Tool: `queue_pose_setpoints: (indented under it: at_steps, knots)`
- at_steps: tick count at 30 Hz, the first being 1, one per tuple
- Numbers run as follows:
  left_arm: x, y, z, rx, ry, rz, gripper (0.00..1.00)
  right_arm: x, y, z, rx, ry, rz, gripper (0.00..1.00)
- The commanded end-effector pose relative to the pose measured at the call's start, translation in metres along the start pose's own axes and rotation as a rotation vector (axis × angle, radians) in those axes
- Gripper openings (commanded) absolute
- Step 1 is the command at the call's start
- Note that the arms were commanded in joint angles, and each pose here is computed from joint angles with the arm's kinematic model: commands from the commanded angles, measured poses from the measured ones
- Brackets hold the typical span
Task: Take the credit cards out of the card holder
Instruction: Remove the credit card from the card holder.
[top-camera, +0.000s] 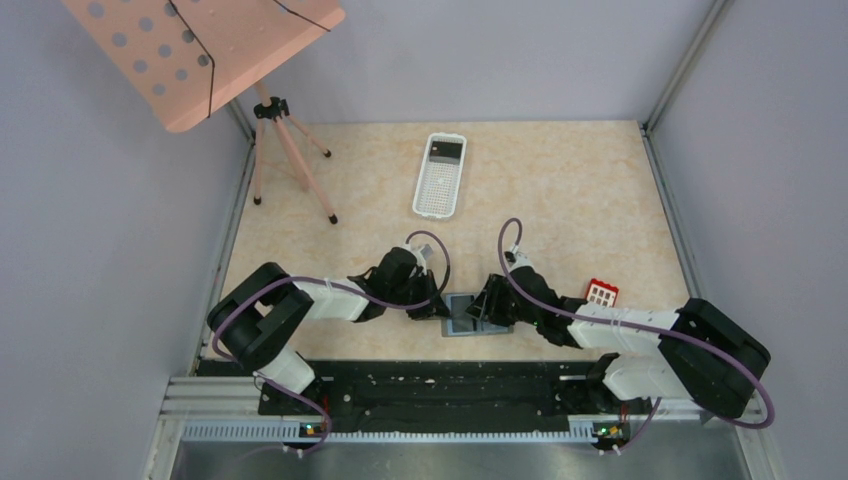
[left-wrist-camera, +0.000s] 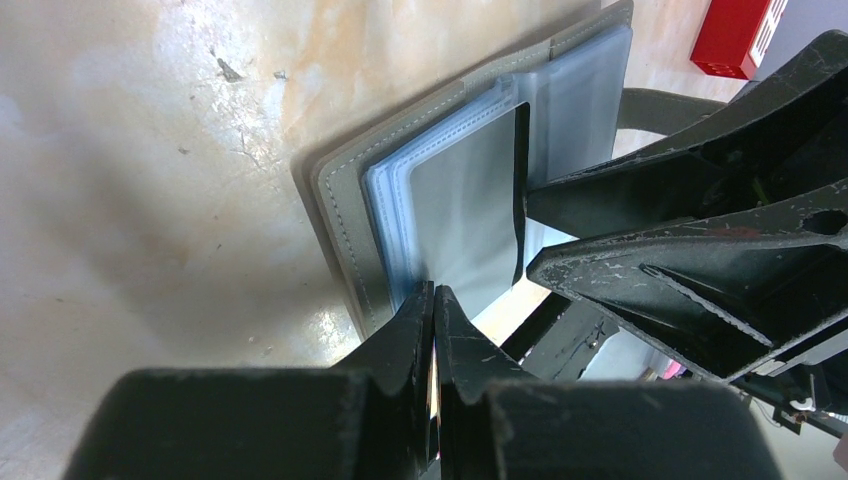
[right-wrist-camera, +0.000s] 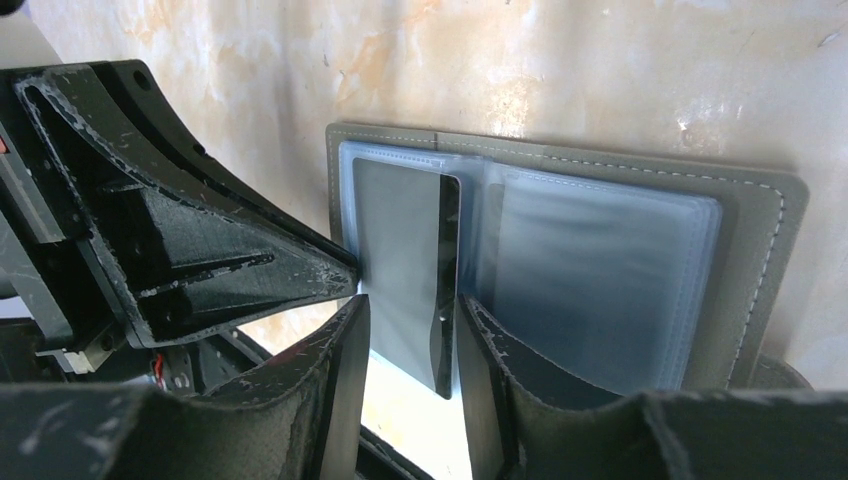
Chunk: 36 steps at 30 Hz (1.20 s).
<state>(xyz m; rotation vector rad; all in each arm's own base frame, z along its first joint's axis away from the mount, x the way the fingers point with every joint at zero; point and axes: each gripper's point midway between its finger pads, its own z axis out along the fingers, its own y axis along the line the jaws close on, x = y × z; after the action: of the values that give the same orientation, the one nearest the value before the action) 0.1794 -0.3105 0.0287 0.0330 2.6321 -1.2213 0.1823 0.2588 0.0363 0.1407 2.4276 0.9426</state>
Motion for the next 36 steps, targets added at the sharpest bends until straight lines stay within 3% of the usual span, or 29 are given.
queue_pose_setpoints:
  at_steps: [1, 12, 25, 36]
  knots:
    - [0.009, 0.014, 0.002, -0.035, 0.016, -0.009, 0.06, -0.011, 0.015, -0.002, -0.044, -0.032, 0.037, 0.39]
    - [0.009, 0.013, 0.004, -0.028, 0.025, -0.012, 0.06, -0.016, 0.025, -0.008, -0.106, -0.051, 0.047, 0.38]
    - [0.01, 0.012, 0.004, -0.019, 0.028, -0.019, 0.05, -0.01, -0.001, -0.005, 0.022, -0.026, 0.018, 0.38]
    - [0.01, 0.011, 0.005, -0.019, 0.027, -0.02, 0.05, -0.01, 0.007, -0.002, -0.022, -0.023, 0.008, 0.37]
